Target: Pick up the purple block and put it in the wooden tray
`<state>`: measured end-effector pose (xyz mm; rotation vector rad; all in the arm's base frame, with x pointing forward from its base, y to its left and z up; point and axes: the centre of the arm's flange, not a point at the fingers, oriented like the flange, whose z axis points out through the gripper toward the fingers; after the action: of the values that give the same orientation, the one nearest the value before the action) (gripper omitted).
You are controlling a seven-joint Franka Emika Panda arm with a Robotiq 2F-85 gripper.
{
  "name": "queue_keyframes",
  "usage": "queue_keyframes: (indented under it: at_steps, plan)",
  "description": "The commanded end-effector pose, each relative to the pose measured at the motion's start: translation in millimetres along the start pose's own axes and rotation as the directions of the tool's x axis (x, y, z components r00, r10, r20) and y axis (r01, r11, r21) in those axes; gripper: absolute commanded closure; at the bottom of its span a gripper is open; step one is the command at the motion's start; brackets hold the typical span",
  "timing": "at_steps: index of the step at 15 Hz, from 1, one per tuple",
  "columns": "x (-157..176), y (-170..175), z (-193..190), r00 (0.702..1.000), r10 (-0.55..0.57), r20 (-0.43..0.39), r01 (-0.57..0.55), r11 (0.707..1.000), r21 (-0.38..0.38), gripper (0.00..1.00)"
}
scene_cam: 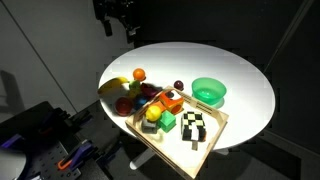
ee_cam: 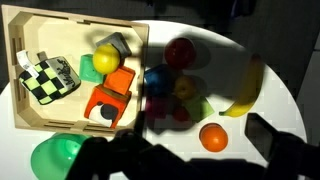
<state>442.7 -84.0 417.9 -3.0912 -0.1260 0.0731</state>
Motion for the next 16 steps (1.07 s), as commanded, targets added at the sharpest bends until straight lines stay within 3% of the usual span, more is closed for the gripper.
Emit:
queue_keyframes:
  at_steps: [1, 16]
  plan:
    - [-1.9, -1.1, -1.0, 1.0, 0.003, -0.004, -0.003, 1.0, -0.004, 0.0]
    - [11.0, -5.2, 17.5, 0.999, -0.035, -0.034, 0.032, 0.997, -0.069, 0.0]
